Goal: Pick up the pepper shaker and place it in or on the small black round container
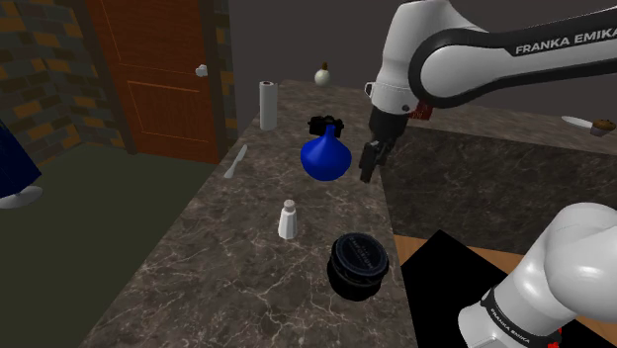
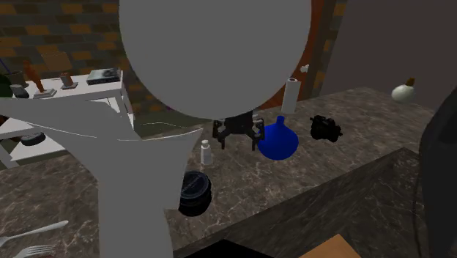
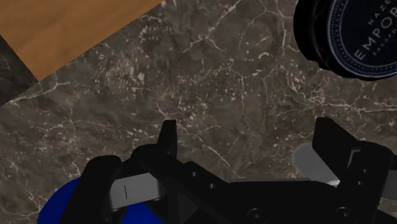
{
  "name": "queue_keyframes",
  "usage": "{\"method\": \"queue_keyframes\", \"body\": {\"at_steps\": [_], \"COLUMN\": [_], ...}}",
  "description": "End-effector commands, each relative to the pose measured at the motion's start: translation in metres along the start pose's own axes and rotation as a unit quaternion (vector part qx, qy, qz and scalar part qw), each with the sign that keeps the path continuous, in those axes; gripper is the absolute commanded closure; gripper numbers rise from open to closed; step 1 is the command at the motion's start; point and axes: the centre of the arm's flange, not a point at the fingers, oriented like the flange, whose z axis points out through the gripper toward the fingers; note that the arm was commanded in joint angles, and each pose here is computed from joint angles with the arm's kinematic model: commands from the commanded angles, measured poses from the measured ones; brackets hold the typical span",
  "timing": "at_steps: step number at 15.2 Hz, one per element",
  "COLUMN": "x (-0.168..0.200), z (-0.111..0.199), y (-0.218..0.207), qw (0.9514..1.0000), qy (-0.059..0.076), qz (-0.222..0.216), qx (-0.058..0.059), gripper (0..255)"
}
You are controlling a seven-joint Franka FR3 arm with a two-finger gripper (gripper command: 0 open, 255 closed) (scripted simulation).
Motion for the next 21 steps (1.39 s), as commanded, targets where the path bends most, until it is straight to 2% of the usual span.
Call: {"method": "queue_keyframes", "body": {"at_steps": [1, 14, 21], "x": [0.017, 0.117, 0.125], "z": [0.013, 0.080, 0.115], "y": [-0.016, -0.121, -0.128], "qw": [0.9999, 0.9971, 0.9968], "qy": [0.006, 0.043, 0.045], "qz": [-0.008, -0.057, -0.059], "qx": [0.004, 0.028, 0.029], "gripper": [0, 0, 0]}}
